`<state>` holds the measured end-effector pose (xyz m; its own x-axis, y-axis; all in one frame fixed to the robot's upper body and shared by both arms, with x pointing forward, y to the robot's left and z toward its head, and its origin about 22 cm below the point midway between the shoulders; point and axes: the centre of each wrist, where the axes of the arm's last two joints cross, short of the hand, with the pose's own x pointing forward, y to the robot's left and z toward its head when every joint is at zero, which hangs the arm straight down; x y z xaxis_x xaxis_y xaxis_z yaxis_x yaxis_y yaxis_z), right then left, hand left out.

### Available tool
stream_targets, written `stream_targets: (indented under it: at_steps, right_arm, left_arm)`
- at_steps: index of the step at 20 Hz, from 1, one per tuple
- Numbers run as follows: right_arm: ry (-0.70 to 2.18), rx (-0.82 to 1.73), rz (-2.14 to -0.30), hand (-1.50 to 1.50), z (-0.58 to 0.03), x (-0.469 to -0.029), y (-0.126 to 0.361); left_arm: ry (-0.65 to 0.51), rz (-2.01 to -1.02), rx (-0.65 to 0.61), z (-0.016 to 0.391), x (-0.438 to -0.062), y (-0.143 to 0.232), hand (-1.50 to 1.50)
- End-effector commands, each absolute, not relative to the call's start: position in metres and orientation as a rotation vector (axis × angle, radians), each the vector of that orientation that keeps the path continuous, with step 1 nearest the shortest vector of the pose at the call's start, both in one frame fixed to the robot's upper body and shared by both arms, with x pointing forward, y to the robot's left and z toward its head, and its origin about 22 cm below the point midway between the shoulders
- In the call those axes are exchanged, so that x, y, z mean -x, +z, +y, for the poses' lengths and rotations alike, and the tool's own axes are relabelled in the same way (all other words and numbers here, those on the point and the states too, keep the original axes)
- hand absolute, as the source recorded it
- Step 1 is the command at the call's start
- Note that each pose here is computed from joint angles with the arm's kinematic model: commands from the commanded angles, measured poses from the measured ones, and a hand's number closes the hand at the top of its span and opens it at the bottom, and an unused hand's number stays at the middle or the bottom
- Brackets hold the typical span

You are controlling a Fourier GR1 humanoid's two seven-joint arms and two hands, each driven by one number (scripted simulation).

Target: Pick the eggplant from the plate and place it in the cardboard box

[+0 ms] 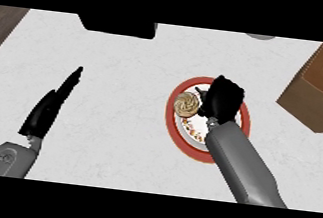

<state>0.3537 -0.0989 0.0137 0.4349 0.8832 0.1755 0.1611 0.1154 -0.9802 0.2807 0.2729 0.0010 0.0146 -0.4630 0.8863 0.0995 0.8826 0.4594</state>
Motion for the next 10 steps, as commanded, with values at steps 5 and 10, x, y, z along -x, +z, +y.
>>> stream_targets:
  at_steps: [5,10]
  right_arm:
    - [0.807,1.439,-0.947,1.50,-0.105,-0.436,0.121]
    - [0.682,1.617,-0.905,1.50,-0.109,-0.449,0.168]
  left_arm:
    - [-0.437,-1.487,-0.300,0.280,-0.281,-0.007,0.00]
    - [-0.438,-1.487,-0.322,0.273,-0.279,-0.005,0.00]
